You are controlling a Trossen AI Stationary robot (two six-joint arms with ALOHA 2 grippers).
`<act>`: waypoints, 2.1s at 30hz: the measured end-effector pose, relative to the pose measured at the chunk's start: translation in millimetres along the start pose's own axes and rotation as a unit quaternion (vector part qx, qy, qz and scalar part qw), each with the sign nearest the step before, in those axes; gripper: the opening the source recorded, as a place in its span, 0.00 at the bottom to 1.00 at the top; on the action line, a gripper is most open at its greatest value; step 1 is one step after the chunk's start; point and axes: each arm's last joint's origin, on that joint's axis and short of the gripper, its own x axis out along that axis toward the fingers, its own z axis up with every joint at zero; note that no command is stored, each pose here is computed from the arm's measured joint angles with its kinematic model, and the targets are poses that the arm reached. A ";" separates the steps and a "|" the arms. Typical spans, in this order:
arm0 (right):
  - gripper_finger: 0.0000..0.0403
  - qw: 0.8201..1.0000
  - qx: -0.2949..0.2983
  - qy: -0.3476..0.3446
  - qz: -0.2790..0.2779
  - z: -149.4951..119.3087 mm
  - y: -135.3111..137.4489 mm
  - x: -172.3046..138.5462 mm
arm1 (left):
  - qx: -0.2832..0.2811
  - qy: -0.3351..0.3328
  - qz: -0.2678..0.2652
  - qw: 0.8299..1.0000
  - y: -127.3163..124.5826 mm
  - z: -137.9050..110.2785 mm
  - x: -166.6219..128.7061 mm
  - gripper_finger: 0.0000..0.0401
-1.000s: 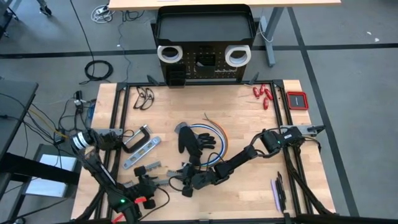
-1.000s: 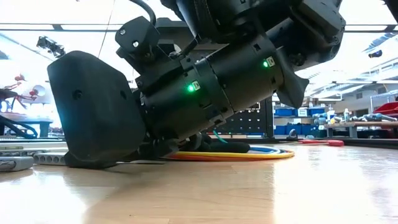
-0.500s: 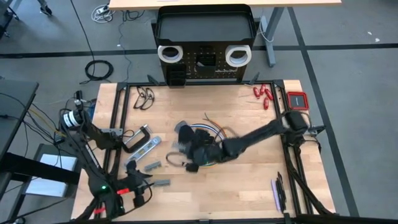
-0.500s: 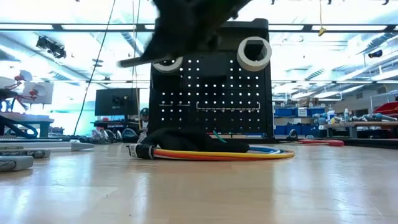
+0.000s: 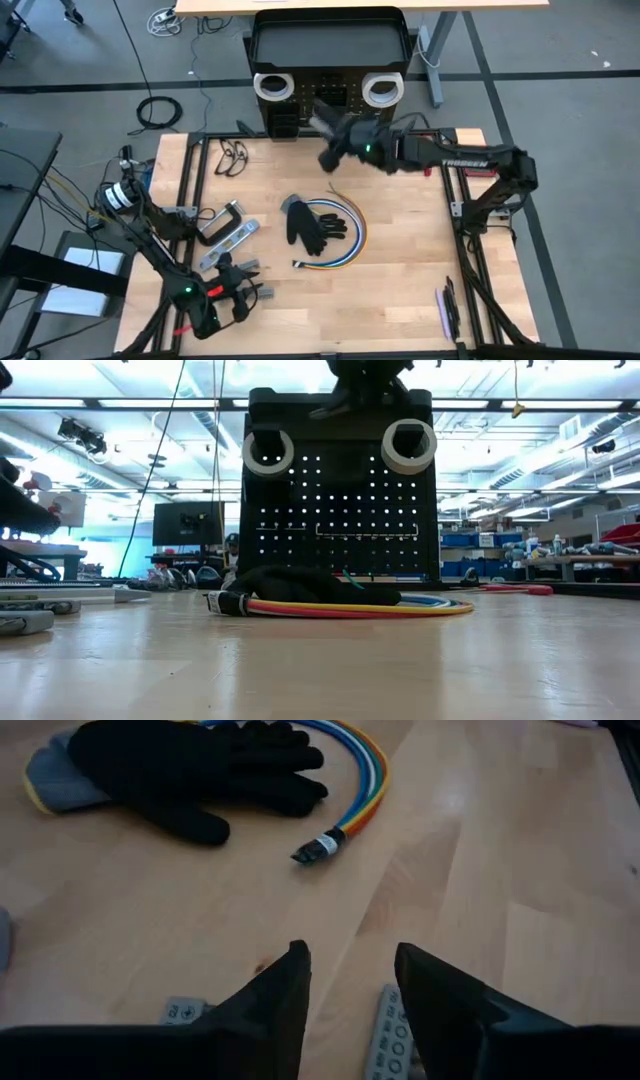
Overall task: Hang tools onto peg board
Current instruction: Put the terminal block into the black bin on the peg board
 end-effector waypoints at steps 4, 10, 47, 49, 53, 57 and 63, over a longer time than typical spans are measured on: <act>0.32 0.999 0.025 -0.022 -0.001 10.9 -23.0 8.2 | 0.002 0.001 0.010 1.000 4.1 0.1 4.1 0.39; 0.33 0.998 0.048 -0.025 -0.031 15.8 -55.7 22.3 | -0.001 0.002 0.013 1.000 4.5 1.1 5.9 0.39; 0.56 0.989 -0.066 -0.010 0.133 -30.3 58.8 -34.7 | 0.050 0.064 -0.028 0.996 -4.7 -20.9 4.1 0.56; 0.55 0.988 -0.067 -0.004 0.136 -44.3 69.1 -41.1 | 0.056 0.069 -0.023 0.996 -5.5 -29.1 10.8 0.59; 0.55 0.987 -0.067 0.003 0.143 -71.2 82.8 -49.8 | 0.061 0.067 -0.024 0.996 -9.9 -47.4 24.0 0.61; 0.55 0.986 -0.061 -0.013 0.154 -89.1 90.3 -54.4 | 0.061 0.050 -0.014 0.997 -9.5 -59.0 31.5 0.58; 0.55 0.982 -0.056 -0.043 0.177 -102.3 97.2 -60.1 | 0.054 0.048 -0.004 0.997 -7.6 -59.1 35.4 0.39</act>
